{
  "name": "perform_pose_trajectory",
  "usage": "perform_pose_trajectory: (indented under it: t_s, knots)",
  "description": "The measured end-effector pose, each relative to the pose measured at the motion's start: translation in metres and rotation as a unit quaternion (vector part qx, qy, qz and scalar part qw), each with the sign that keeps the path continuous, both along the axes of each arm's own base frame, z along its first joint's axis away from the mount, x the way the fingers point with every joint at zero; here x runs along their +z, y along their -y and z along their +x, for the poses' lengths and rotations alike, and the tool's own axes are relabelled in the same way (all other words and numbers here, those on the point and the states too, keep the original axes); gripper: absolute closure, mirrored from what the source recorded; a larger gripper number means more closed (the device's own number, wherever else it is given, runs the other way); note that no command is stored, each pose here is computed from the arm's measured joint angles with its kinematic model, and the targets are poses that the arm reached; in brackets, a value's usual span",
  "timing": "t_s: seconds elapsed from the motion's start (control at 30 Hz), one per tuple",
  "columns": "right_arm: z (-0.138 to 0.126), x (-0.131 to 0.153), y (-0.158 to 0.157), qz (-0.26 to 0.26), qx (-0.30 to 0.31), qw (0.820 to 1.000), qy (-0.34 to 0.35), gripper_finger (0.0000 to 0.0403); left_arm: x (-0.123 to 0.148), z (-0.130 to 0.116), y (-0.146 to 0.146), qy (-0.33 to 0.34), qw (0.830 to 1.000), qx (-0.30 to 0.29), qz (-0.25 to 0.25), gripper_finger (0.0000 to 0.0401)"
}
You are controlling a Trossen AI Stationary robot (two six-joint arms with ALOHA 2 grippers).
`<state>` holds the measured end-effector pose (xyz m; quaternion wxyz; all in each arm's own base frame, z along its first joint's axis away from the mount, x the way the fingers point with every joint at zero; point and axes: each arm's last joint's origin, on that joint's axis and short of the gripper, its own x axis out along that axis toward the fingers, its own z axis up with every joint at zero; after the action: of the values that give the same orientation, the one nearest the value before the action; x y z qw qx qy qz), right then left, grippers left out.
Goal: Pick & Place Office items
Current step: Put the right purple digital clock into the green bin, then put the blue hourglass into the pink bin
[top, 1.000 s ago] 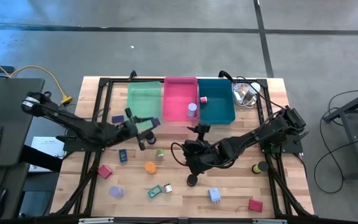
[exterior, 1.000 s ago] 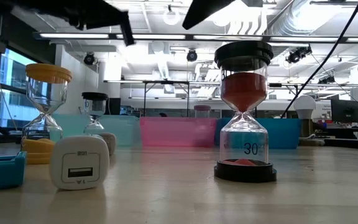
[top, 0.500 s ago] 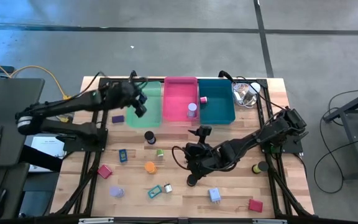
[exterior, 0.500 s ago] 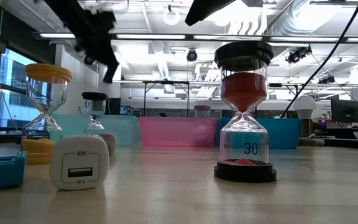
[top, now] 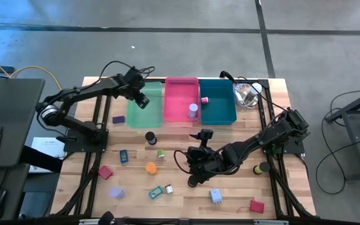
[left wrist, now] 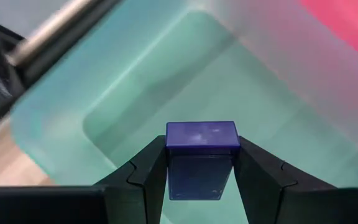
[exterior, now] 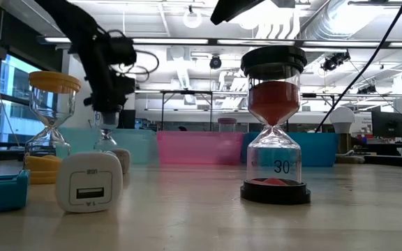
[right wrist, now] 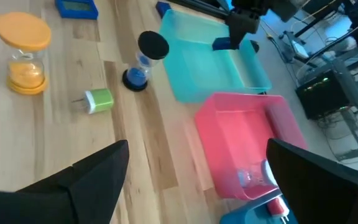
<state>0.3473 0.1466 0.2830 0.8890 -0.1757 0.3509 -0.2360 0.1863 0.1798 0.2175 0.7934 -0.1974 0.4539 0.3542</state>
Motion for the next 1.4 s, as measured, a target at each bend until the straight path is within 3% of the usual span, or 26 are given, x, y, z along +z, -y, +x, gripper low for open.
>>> perform_pose_trajectory:
  t_s: [0.33, 0.77, 0.97, 1.17, 1.4]
  knots:
    - [0.0, -0.001, -0.001, 0.017, 0.011, 1.0, -0.011, 0.0035, -0.011, 0.004, -0.004, 0.0, 0.999, 0.022, -0.028, 0.0223]
    - [0.0, -0.001, -0.001, 0.019, 0.012, 1.0, -0.012, 0.0035, -0.008, 0.004, -0.004, -0.002, 1.0, 0.018, -0.023, 0.0216]
    - [0.0, -0.001, -0.001, 0.018, 0.012, 1.0, -0.013, 0.0035, 0.025, 0.006, 0.007, -0.003, 0.999, -0.044, 0.01, 0.0215]
    - [-0.002, -0.002, 0.0, 0.016, 0.011, 1.0, -0.019, 0.0035, 0.069, 0.002, 0.047, 0.01, 0.991, -0.133, 0.013, 0.0215]
    - [-0.002, -0.002, 0.001, 0.009, 0.008, 1.0, -0.024, 0.0035, 0.095, -0.012, 0.108, 0.093, 0.949, -0.297, -0.055, 0.0215]
